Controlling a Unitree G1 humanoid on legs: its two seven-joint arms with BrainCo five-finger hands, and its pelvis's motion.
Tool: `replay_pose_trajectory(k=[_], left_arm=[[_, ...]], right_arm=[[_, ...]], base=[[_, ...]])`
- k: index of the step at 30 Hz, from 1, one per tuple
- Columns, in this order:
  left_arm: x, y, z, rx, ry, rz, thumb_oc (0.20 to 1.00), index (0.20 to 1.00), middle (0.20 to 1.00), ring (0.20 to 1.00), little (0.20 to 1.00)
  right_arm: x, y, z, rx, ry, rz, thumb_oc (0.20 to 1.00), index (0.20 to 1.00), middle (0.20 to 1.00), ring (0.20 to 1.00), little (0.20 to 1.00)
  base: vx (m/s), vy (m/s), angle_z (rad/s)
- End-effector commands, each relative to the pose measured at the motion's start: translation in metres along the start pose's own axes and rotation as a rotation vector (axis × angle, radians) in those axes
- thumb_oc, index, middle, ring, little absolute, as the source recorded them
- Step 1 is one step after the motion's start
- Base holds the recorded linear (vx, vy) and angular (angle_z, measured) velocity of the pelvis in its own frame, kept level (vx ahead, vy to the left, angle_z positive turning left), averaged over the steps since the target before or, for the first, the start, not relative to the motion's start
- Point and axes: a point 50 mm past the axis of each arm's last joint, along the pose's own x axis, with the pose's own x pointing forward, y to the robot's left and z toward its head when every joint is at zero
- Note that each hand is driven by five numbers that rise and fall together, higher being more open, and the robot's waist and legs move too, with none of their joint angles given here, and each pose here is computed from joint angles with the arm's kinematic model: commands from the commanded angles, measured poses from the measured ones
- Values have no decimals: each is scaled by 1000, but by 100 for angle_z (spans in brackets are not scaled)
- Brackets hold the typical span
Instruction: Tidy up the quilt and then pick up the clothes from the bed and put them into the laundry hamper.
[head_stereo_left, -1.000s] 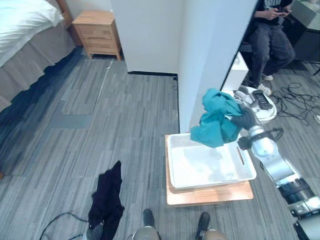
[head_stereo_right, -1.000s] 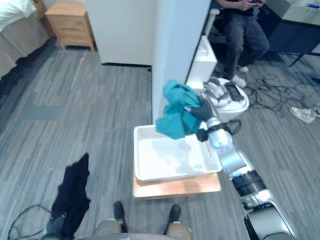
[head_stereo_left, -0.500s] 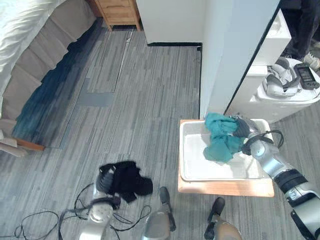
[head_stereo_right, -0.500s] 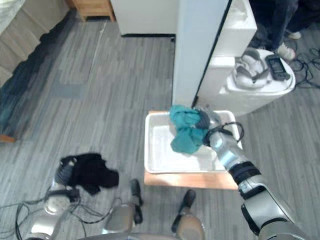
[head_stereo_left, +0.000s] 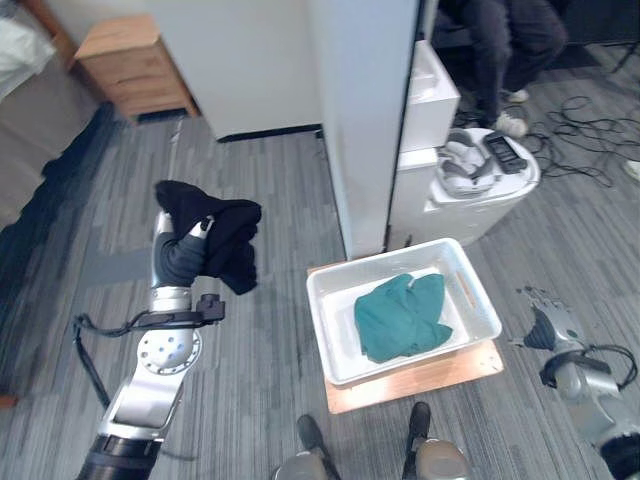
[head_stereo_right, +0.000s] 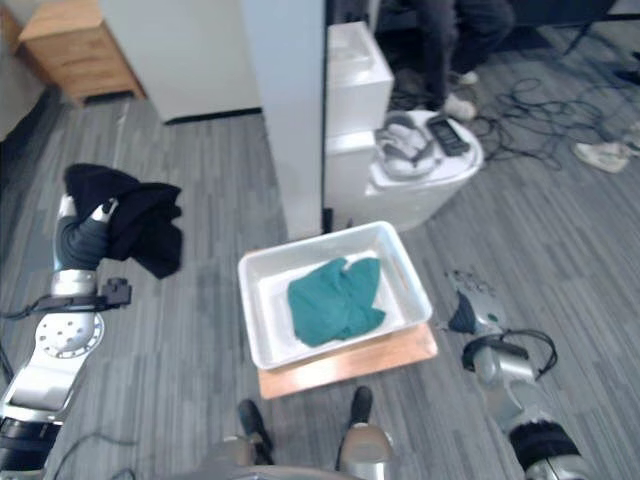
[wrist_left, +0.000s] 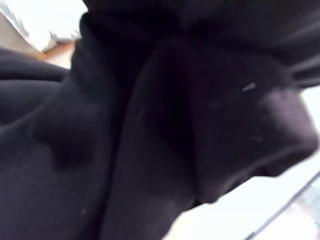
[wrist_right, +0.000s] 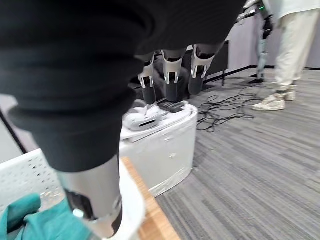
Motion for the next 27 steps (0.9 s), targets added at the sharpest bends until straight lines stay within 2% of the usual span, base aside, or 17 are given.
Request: replay_pose_trajectory(k=[1,5,10,11,13,14,22,23,27], left_arm=[[26,-20,35,12,-210,-50,200,200,200,200,200],[44,-44,43,12,-237,-79,200,200,200,200,200],[56,-70,34,17,-172,-112,200,200,200,200,200],[54,-87,11,22,-44,-141,200,200,200,200,200],[52,-91,3,31,-2,-152,200,200,200,200,200],[46,-101,-14,45,91,-166,200,200,200,200,200],[41,-102,-54,182,271,-175,203,203,203,203,203],[37,-104,-66,176,349,-199,1000,1000,1000,1000,1000],[33,-104,-76,146,429,-192,1000,1000,1000,1000,1000]], right_arm=[[9,-32,-2,6,-21,-134,1000,1000,1000,1000,1000],[9,-38,6,29,-54,-164,1000,1000,1000,1000,1000],[12,-36,17,20,-90,-160,1000,1000,1000,1000,1000],[14,-28,26,31,-100,-139,1000,1000,1000,1000,1000],[14,-25,27,34,-97,-127,1000,1000,1000,1000,1000],[14,-20,29,42,-92,-113,1000,1000,1000,1000,1000],[20,-10,32,75,-53,-86,1000,1000,1000,1000,1000],[20,-2,28,81,-18,-46,1000,1000,1000,1000,1000],[19,7,26,87,1,9,1000,1000,1000,1000,1000]], base=[[71,21,-25],[39,18,-35],[-9,-9,-24],[-38,-22,-19],[-39,-23,-10],[-32,-16,-8],[-84,-11,-4],[0,0,0],[0,0,0]])
